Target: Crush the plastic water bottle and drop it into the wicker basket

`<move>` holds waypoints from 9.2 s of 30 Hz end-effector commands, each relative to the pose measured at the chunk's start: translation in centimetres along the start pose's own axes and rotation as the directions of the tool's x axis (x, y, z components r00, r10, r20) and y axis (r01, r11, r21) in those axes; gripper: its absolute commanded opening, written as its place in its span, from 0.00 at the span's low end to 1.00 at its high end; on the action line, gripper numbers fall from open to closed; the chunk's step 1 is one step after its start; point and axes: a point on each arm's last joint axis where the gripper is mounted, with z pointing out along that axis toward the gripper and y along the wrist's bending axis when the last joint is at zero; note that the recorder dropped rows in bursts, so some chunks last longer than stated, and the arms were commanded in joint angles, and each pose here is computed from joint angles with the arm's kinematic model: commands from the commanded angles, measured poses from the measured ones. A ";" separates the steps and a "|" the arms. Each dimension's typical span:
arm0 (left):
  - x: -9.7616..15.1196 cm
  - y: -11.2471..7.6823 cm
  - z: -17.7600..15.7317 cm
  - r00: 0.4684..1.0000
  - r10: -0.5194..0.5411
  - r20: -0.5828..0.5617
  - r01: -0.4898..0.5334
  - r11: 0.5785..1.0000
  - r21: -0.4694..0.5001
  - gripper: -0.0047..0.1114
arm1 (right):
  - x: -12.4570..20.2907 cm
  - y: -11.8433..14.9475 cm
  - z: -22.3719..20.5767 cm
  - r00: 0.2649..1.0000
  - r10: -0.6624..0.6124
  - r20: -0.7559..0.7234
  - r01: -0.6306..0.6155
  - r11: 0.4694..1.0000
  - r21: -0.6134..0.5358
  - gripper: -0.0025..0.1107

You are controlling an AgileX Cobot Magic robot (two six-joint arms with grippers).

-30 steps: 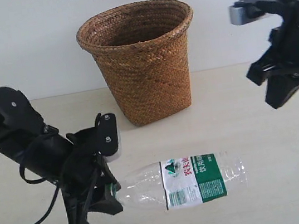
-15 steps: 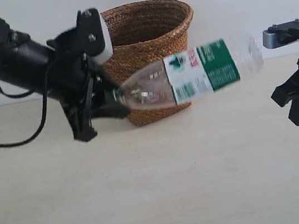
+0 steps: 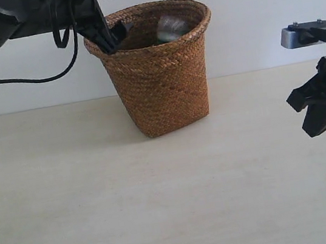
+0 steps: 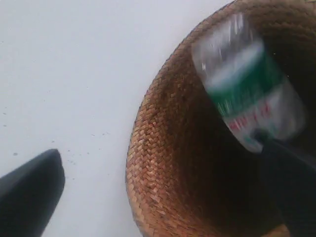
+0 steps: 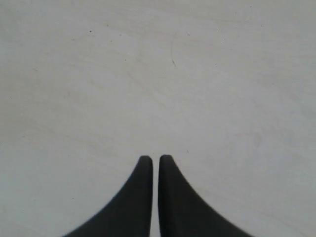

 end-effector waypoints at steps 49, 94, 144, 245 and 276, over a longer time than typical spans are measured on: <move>5.7 -5.3 -24.1 0.667 -0.326 -0.669 0.523 0.845 0.110 0.08 | 10.8 2.2 -7.7 0.886 -0.113 0.450 -0.100 0.901 0.423 0.02; 7.5 -9.8 -35.8 0.689 -0.720 0.084 0.720 0.693 0.038 0.08 | 21.3 6.8 -11.0 0.268 -0.230 0.936 -0.245 0.923 0.297 0.02; 16.8 -16.2 -34.9 0.533 -0.837 0.126 0.798 0.448 -0.403 0.08 | 21.2 6.8 -11.1 0.259 -0.233 0.937 -0.245 0.923 0.297 0.02; 16.9 -16.2 -34.9 0.549 -0.828 0.110 0.784 0.465 -0.411 0.08 | 25.7 3.8 0.1 0.497 -0.073 0.865 -0.361 0.889 0.282 0.02; 16.9 -16.2 -34.9 0.549 -0.828 0.110 0.784 0.465 -0.411 0.08 | 25.7 3.8 0.0 0.495 -0.070 0.866 -0.375 0.882 0.285 0.02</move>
